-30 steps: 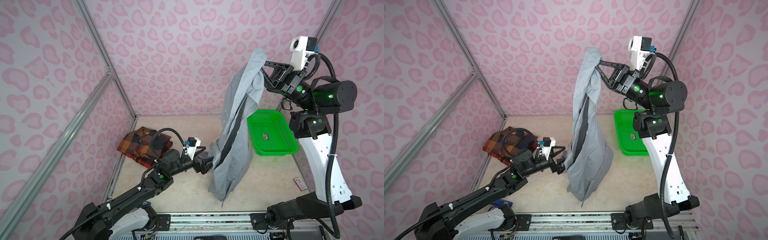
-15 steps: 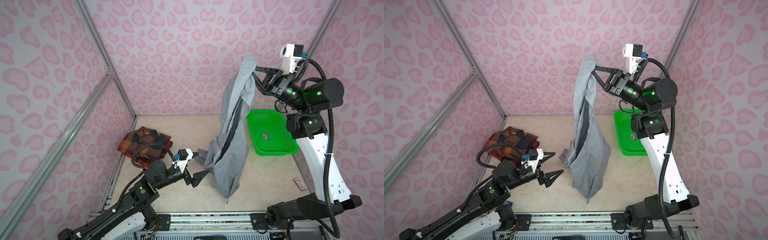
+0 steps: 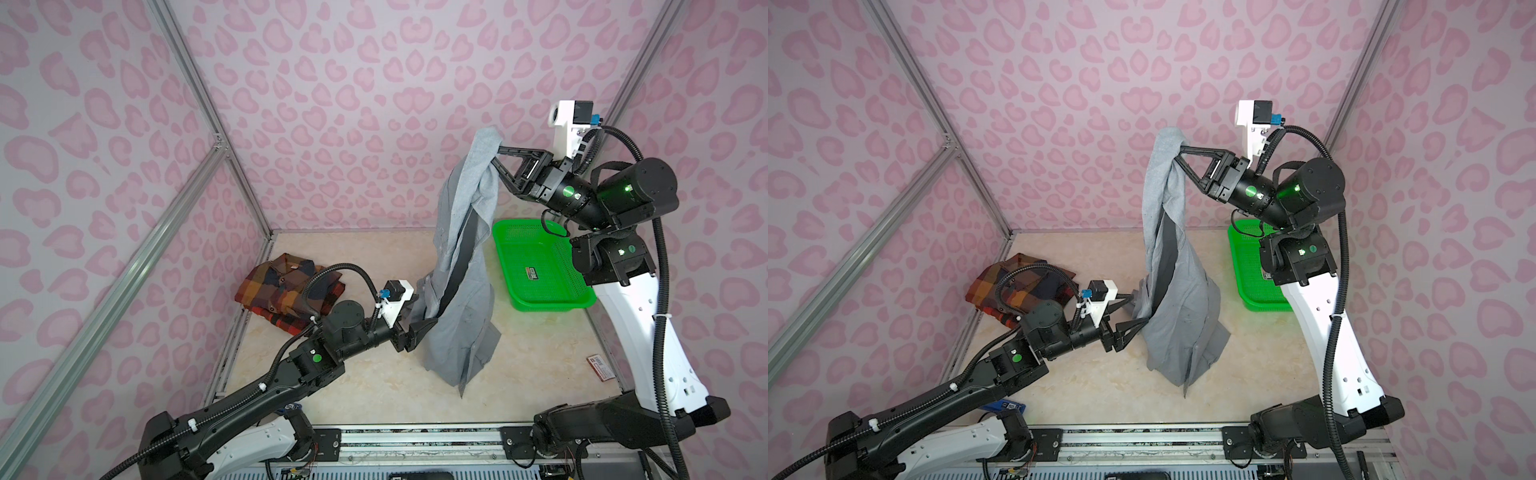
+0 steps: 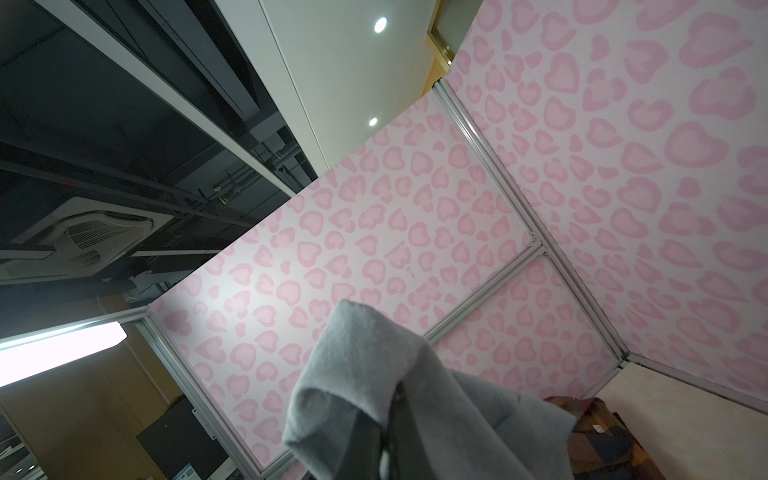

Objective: Fold and stack the long sleeve shirts

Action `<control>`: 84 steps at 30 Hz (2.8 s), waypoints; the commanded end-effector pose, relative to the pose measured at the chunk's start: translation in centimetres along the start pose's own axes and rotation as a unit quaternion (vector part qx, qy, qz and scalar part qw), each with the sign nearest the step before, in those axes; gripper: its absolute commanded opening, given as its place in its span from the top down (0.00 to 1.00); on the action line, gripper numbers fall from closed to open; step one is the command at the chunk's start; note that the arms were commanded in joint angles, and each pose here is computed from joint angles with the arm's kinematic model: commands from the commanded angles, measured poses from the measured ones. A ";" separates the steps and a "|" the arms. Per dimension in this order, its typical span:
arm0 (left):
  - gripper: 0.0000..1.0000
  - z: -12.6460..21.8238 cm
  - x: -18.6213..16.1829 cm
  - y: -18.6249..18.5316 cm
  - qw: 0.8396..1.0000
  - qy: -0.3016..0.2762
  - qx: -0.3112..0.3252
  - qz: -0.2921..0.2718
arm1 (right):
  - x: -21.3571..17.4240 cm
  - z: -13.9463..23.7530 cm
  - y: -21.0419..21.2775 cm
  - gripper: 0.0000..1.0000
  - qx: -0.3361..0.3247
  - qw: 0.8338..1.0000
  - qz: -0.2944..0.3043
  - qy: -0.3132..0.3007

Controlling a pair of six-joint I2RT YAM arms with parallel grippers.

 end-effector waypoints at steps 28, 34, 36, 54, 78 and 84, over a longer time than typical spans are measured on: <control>0.96 4.3 14.3 -1.5 0.977 0.112 0.080 -0.162 | -4.1 11.2 -5.0 0.36 -0.293 0.938 0.183 0.023; 0.96 4.2 16.7 -3.2 0.974 0.119 0.046 -0.190 | -9.1 10.1 -3.2 0.31 -0.247 0.916 0.285 0.139; 0.96 3.8 16.9 -3.6 0.974 0.123 0.033 -0.187 | -11.7 9.2 -2.9 0.31 -0.207 0.919 0.284 0.180; 0.96 2.4 11.0 -1.5 0.958 0.204 0.058 -0.192 | -25.3 4.0 -3.6 0.32 -0.124 0.844 0.359 0.378; 0.46 3.6 11.7 -2.1 0.966 0.176 0.063 -0.177 | -28.3 1.4 -5.2 1.00 -0.138 0.883 0.310 0.326; 0.03 6.6 13.3 -3.1 0.979 0.108 0.079 -0.152 | -24.7 3.4 -7.7 1.00 -0.177 0.922 0.232 0.254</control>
Point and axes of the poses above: each gripper's point midway between its finger pads, its own z axis back along the fingers, its own y axis along the line the jaws close on, x = y × z, the point moved 2 cm from there along z, back along the fingers, and after that the axes turned 15 degrees about z, right-handed, at the moved point
